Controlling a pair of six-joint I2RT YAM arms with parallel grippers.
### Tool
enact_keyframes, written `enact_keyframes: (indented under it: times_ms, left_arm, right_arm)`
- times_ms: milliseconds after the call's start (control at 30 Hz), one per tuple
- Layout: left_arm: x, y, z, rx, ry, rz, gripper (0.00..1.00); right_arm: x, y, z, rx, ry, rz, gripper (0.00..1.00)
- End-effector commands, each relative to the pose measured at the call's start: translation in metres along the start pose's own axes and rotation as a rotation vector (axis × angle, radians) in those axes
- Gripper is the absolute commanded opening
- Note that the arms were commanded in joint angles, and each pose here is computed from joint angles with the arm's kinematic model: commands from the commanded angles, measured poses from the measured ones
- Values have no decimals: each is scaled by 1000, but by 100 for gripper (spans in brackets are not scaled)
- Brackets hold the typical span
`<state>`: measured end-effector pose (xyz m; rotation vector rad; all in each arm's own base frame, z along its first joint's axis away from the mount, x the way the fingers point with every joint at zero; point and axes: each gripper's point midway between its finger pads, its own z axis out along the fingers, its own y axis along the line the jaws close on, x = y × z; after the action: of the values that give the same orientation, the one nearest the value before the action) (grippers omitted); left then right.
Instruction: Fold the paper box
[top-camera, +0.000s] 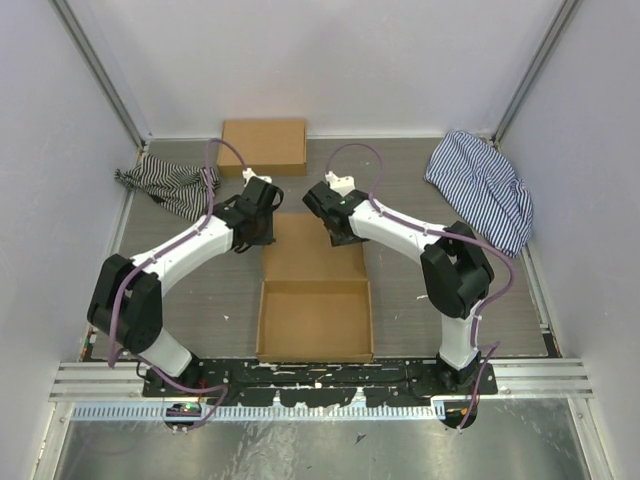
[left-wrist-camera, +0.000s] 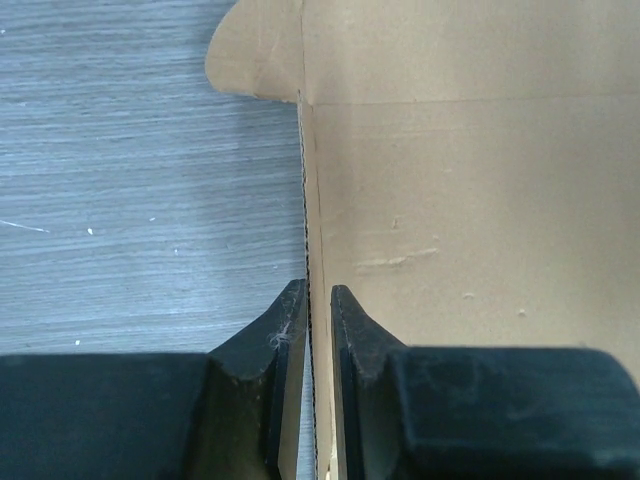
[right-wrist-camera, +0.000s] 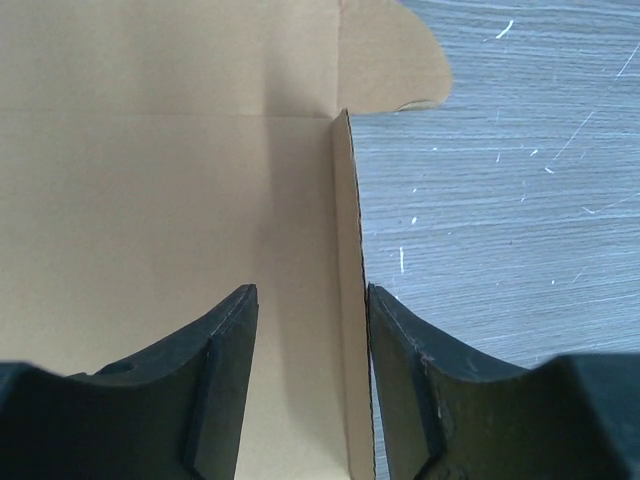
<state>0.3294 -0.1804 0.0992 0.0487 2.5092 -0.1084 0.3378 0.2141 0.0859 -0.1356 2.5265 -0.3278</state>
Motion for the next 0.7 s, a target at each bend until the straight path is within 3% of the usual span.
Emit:
enact_keyframes:
  times_ms: [0, 200, 333, 467, 667]
  left_arm:
    - [-10, 1, 7, -34, -9, 27, 22]
    - [-12, -1, 15, -33, -3, 15, 20]
    - [-17, 1, 15, -33, -11, 6, 20]
    - [-23, 5, 9, -35, -27, -10, 18]
    - [-49, 8, -22, -15, -141, -40, 19]
  right_arm:
    - [-25, -9, 8, -32, -8, 55, 53]
    - [-35, -8, 25, -118, 29, 76, 43]
    - [-43, -2, 28, -164, 35, 80, 30]
    - [-50, -5, 28, -163, 18, 92, 2]
    - [-72, -21, 14, -134, -117, 170, 1]
